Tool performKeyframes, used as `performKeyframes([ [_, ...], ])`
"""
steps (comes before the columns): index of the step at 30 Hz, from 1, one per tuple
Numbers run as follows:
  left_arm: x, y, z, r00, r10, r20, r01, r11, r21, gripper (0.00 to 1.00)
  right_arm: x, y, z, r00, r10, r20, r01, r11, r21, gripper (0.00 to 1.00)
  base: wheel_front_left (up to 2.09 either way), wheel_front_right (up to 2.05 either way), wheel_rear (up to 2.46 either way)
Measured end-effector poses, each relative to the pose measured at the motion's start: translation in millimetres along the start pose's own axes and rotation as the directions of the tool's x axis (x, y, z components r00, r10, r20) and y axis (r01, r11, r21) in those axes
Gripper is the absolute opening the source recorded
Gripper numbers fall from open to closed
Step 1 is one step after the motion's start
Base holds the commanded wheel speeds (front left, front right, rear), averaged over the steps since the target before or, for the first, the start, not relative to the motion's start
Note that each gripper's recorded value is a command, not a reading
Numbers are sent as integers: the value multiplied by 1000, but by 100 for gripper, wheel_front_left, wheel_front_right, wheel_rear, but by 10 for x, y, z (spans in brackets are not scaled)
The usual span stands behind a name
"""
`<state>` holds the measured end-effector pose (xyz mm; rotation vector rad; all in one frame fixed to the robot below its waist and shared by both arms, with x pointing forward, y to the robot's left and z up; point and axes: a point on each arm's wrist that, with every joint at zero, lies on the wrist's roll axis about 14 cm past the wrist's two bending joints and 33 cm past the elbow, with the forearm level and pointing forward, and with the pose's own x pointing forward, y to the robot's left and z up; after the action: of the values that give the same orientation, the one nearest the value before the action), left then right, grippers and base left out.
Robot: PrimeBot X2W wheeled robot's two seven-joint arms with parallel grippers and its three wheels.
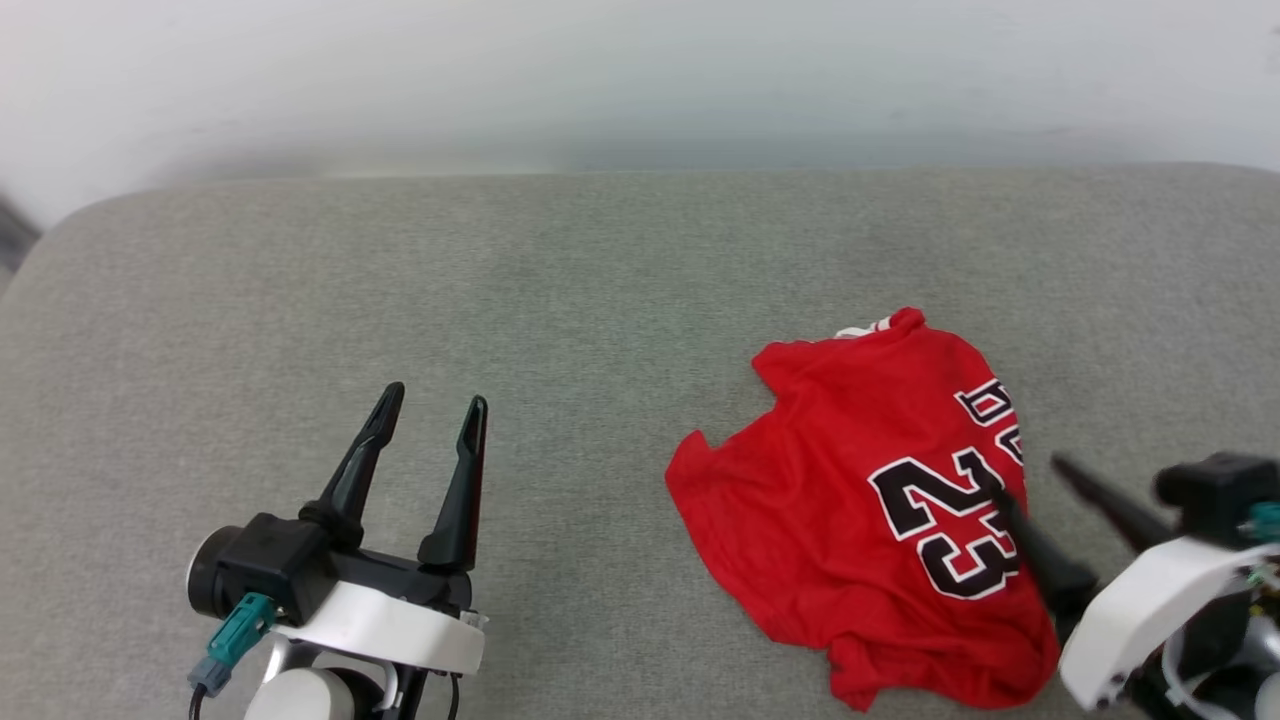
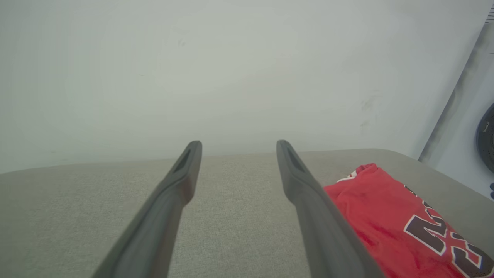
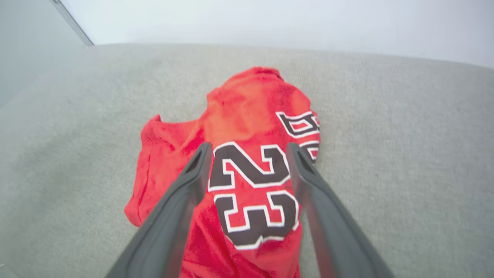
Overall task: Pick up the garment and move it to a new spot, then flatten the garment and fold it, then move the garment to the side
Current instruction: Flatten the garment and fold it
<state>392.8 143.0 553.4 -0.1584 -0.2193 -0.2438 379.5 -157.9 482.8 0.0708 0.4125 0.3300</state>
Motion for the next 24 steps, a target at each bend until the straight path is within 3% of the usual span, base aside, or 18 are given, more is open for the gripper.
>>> performKeyframes([
  [5,52,-139,-116,999,-44,-27,43,998,-40,100,-119,-166,529,945,-85,315,76,996,40,100,0,0,0],
  [12,192,-487,-448,972,-194,-129,181,978,-105,100,-237,-490,663,836,-253,488,215,968,133,100,0,0,0],
  [14,301,-645,-523,949,-262,-172,241,961,-134,100,-239,-554,639,825,-280,491,240,960,144,100,0,0,0],
  [18,631,-908,-608,877,-393,-278,357,918,-174,100,-210,-642,627,813,-307,495,273,951,141,100,0,0,0],
  [24,1032,-1049,-918,678,-486,-551,450,868,-212,100,-144,-753,546,814,-344,468,315,939,141,100,0,0,0],
])
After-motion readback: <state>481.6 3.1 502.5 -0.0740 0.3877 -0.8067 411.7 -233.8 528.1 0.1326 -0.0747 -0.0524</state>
